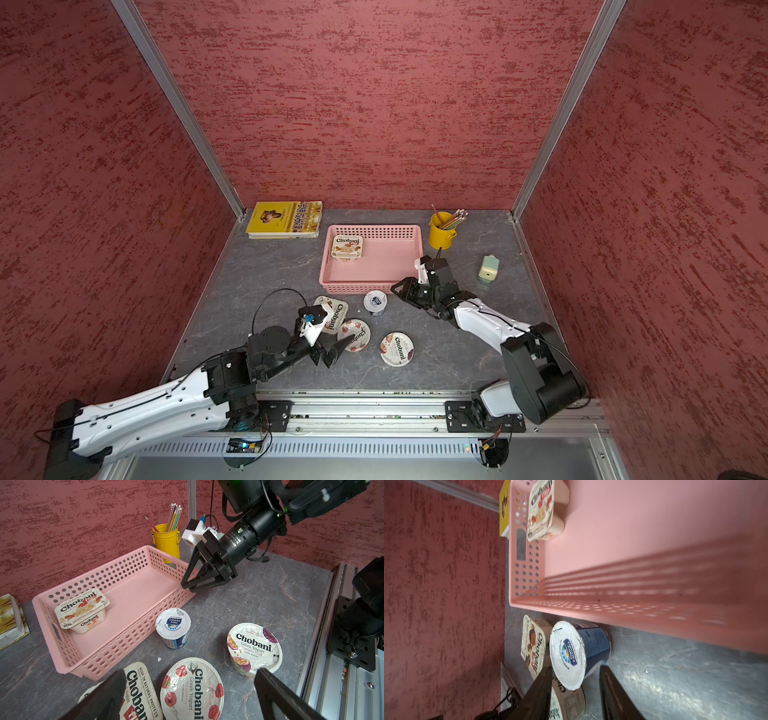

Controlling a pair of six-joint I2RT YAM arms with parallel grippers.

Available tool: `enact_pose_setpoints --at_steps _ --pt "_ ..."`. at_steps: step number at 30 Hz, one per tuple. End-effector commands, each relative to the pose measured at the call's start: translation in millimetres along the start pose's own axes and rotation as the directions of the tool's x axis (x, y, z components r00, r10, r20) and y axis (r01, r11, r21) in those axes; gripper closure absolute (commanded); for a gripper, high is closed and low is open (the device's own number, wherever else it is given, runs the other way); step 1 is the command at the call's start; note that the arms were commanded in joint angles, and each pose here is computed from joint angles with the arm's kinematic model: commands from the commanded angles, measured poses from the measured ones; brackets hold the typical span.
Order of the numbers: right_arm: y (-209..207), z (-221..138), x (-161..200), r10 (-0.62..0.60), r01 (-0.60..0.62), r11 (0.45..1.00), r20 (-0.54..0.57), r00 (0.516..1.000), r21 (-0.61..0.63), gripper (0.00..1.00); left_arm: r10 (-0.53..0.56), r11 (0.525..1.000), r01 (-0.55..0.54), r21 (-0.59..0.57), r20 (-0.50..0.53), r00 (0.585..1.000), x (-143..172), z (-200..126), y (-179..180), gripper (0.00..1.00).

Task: Put the yogurt in the basket
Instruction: Pick up the yogurt from the center of the board.

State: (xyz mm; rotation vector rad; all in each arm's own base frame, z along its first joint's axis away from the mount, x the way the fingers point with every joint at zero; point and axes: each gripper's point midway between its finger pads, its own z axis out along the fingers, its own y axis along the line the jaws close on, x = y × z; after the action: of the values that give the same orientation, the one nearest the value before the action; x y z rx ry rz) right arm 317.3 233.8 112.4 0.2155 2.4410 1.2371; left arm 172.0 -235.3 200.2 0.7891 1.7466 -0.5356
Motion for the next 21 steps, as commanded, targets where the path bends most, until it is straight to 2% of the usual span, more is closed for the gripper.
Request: enact_pose_setpoints --at_steps 1,21 --pt "14.5 11.0 2.3 -0.033 0.025 0.99 -0.054 0.998 -0.139 0.62 -0.021 1.0 0.021 -0.016 0.018 1.0 -10.0 -5.5 1.9 0.0" --pt "-7.8 13.0 6.5 -0.054 0.052 0.998 -0.059 0.997 -0.03 0.65 -0.007 0.999 0.007 -0.035 -0.004 1.0 -7.3 -2.9 1.3 0.0"
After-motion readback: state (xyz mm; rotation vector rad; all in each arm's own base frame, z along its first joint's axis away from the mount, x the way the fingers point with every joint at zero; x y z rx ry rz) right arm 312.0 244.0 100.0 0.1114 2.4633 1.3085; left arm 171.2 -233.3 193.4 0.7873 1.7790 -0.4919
